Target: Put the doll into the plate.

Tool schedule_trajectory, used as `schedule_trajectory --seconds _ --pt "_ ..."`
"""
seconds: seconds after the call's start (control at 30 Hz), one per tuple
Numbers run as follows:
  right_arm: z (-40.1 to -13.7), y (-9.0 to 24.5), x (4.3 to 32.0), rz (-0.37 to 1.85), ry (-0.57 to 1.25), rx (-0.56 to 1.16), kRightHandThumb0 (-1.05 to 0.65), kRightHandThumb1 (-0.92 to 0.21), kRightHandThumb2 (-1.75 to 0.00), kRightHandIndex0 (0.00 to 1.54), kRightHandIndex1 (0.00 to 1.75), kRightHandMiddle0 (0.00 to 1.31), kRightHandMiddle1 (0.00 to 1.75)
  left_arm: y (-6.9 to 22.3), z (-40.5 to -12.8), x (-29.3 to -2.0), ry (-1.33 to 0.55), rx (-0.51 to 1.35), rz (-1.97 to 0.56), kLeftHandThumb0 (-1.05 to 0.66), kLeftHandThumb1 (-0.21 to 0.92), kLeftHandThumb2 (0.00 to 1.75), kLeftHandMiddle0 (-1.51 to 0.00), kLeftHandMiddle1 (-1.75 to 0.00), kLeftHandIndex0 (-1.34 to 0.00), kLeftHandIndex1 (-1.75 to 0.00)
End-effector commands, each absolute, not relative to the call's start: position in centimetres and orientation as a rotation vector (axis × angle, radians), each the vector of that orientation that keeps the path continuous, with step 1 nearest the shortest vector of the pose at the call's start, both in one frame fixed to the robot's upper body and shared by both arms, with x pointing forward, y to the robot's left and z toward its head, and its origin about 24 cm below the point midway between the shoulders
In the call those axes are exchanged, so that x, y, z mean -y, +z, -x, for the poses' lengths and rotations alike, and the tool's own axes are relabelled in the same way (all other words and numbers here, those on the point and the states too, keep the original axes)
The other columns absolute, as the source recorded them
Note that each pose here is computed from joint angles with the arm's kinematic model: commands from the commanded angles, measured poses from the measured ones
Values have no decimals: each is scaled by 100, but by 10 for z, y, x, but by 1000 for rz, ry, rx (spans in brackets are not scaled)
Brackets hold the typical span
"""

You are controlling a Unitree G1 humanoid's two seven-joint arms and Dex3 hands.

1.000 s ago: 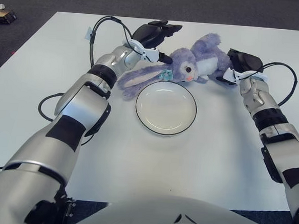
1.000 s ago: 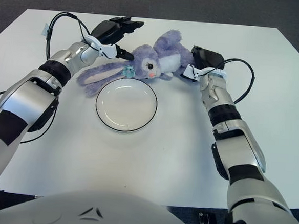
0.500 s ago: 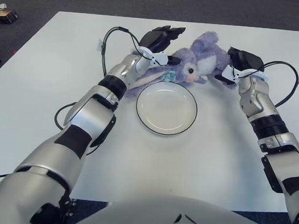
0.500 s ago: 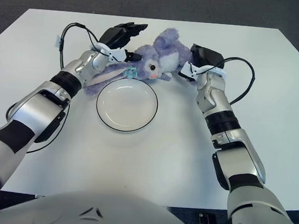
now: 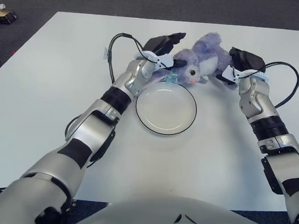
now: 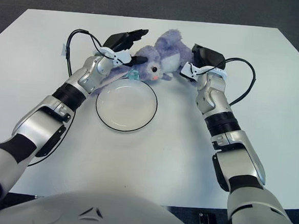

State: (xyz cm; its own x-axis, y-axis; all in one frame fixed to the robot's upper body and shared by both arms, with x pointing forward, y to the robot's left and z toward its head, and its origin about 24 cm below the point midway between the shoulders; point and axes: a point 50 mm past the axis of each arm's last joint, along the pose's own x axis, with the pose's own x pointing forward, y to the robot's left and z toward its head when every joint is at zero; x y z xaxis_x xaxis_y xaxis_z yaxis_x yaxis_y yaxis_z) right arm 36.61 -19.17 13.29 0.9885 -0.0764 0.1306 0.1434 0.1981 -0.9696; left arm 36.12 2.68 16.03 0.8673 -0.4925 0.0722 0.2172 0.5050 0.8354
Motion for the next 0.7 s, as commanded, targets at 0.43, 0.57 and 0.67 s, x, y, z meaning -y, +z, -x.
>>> schedule_trajectory --seconds 0.43,0.57,0.67 --pt "-369 127 193 1583 -263 156 10 -61 -72 77 175 58 175 176 -354 -29 -509 277 -864 -102 92 83 -50 -1 -32 0" --pt "-369 127 193 1650 -289 173 8 -65 -64 75 175 57 175 180 -354 -28 -514 289 -835 -101 92 86 -49 0 -32 0" --pt "-370 126 193 1674 -295 175 7 -67 -60 75 175 57 175 181 -354 -28 -515 292 -827 -101 92 87 -48 0 -32 0"
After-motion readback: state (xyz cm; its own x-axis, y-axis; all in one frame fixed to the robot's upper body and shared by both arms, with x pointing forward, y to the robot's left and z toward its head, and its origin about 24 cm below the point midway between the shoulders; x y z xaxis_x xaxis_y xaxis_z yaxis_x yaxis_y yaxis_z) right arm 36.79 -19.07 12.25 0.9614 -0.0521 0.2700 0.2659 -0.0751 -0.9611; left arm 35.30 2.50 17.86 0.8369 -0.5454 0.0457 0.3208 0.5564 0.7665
